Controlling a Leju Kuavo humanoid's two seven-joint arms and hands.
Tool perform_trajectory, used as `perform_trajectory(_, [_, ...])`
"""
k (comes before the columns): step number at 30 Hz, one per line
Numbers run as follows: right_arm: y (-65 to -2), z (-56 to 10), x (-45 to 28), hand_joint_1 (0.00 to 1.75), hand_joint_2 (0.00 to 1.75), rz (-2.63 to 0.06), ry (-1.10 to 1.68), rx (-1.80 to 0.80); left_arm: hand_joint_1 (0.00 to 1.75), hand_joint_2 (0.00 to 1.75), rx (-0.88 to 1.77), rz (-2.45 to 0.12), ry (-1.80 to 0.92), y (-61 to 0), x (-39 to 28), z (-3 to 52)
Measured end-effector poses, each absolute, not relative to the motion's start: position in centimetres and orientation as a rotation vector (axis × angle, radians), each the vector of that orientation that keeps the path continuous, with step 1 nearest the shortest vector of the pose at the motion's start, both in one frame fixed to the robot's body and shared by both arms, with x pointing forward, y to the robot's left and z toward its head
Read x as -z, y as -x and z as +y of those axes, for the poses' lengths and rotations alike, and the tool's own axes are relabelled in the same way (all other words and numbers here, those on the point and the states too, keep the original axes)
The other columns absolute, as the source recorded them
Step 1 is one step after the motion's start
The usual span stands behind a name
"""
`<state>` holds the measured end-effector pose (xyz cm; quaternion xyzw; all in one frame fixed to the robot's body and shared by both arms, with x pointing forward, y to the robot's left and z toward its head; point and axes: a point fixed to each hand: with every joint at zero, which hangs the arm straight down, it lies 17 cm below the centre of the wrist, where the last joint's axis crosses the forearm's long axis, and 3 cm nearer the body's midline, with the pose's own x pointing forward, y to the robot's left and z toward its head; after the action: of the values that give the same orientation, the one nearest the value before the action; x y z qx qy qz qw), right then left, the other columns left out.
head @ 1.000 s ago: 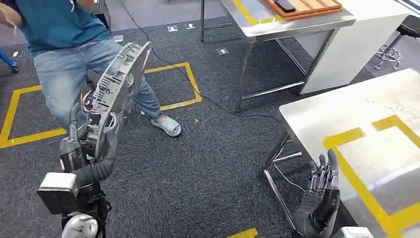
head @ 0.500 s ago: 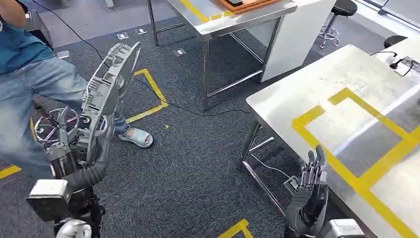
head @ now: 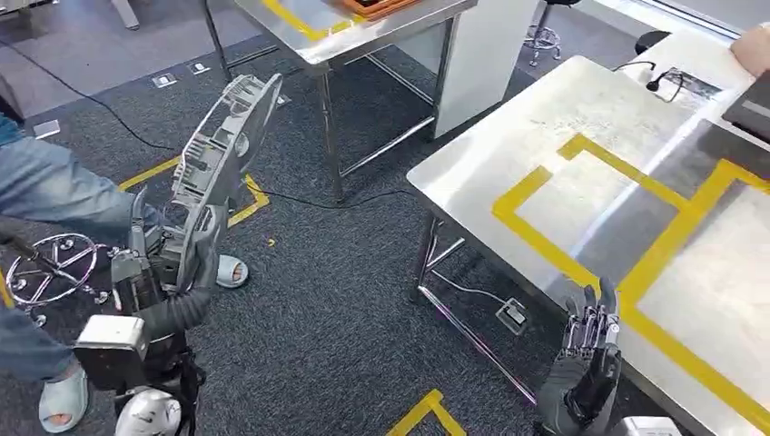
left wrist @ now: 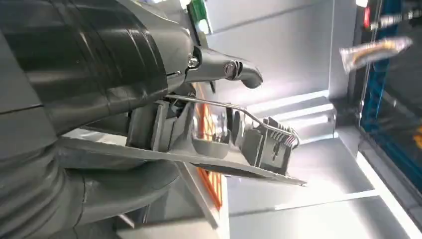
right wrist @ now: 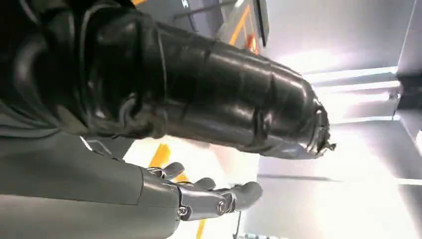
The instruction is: Take the parts from the cabinet and place them on the table.
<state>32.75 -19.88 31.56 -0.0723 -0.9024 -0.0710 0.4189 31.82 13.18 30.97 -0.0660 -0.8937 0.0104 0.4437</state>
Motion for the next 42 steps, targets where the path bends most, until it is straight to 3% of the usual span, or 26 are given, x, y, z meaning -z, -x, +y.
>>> perform_trajectory(42, [-32.58, -20.10, -31.23, 0.00, 0.00, -2.252, 0.172, 0.191, 1.75, 1.75, -0.023, -2.236, 0.171, -31.45, -31.63, 13.02])
